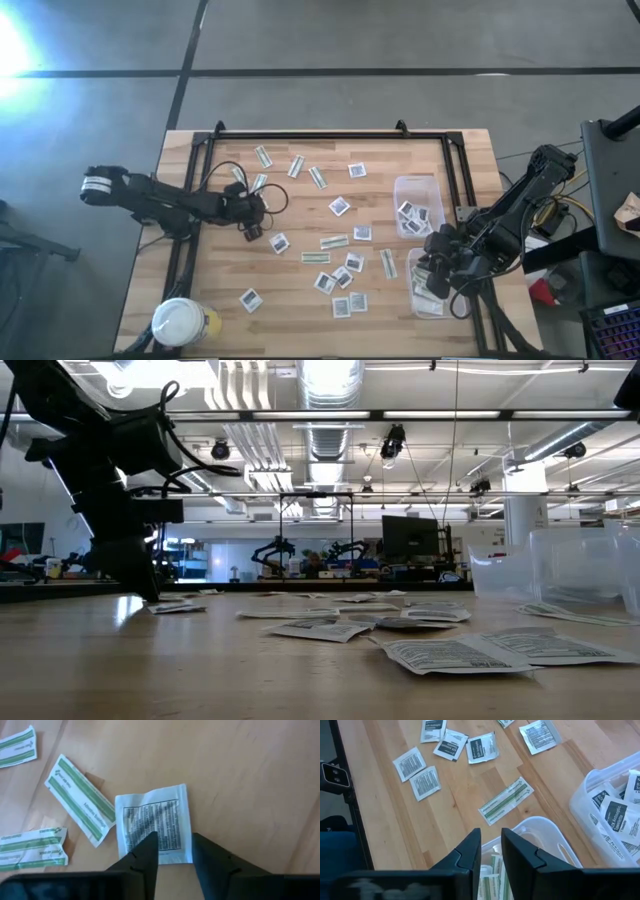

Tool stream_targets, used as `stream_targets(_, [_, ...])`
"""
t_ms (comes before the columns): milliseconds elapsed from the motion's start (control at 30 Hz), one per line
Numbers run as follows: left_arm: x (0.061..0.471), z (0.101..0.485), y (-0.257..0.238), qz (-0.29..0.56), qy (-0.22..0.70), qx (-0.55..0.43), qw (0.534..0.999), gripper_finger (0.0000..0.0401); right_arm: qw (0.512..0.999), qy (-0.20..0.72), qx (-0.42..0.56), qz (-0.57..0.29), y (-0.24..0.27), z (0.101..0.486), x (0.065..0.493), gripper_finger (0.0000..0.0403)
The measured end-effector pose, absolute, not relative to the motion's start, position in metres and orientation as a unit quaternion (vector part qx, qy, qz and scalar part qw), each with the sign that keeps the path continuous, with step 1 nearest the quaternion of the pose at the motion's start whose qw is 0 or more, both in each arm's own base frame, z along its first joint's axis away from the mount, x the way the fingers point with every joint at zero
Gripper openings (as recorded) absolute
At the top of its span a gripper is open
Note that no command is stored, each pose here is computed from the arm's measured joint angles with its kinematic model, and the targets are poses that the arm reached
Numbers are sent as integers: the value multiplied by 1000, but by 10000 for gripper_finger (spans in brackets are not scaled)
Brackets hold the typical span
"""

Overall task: Pick & Place First Aid Supplies
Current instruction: Put the towelette pack into the top bin

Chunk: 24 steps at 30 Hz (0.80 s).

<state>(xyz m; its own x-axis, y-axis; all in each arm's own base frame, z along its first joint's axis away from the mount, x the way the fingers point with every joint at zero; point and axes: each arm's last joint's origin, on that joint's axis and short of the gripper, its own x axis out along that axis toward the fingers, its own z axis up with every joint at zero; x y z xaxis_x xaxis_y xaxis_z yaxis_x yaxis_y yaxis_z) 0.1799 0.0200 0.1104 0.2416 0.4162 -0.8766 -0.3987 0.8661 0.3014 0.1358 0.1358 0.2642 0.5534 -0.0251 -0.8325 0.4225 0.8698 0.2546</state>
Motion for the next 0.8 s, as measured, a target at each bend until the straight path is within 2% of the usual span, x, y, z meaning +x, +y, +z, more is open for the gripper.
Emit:
stream_targets(300, [180, 110, 21, 266, 555, 10, 788, 7, 855, 450, 225, -125, 137, 265, 137, 61])
stream_targets(633, [192, 123, 19, 268, 538, 2, 799, 0, 857, 449, 222, -120, 138, 265, 137, 73])
stream_targets(800, [207, 140, 10, 216, 519, -15, 827, 0, 857, 448, 223, -119, 138, 265, 138, 74])
